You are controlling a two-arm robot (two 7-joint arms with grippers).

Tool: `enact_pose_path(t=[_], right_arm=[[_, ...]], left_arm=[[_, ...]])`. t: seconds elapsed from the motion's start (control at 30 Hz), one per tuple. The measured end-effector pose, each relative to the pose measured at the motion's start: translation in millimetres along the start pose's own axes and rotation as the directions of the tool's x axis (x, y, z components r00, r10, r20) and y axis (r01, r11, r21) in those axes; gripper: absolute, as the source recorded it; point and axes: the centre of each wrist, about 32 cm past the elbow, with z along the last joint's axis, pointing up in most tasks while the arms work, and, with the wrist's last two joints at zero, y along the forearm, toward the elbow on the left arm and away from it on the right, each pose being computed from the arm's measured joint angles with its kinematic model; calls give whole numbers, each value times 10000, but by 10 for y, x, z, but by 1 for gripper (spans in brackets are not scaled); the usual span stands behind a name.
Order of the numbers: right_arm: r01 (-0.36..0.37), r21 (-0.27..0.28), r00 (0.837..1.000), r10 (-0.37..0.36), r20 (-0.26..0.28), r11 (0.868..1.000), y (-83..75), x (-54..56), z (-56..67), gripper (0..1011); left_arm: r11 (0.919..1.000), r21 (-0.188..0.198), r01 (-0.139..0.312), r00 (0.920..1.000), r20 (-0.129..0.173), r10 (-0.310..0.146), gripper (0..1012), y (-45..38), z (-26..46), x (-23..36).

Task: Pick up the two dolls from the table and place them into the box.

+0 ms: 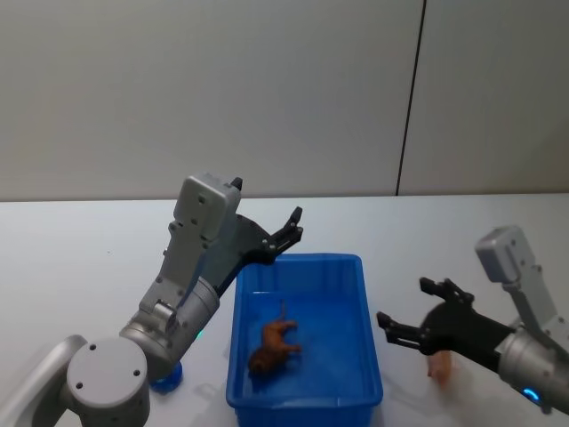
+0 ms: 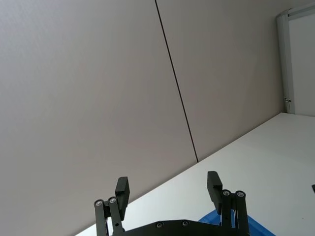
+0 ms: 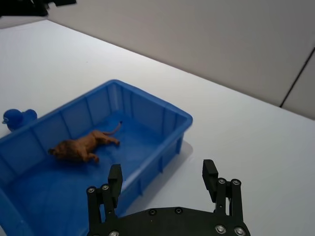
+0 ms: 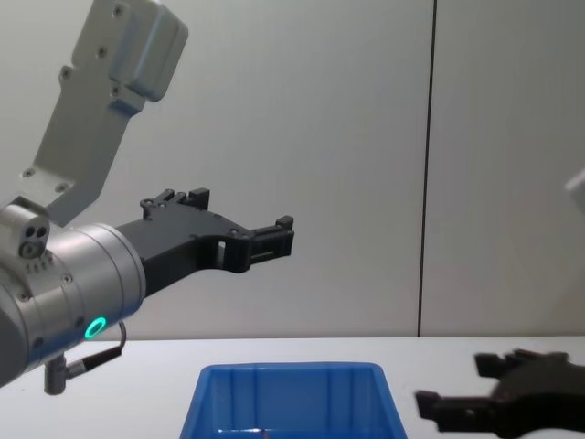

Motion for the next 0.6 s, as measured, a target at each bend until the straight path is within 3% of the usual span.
enact_pose_path(t=[0.6], right_arm=[[424, -1476, 9942, -563, -913, 9881, -255, 139, -261, 1001]], left_arm=[[10000, -1, 0, 10000, 1, 0, 1001, 0, 0, 0]])
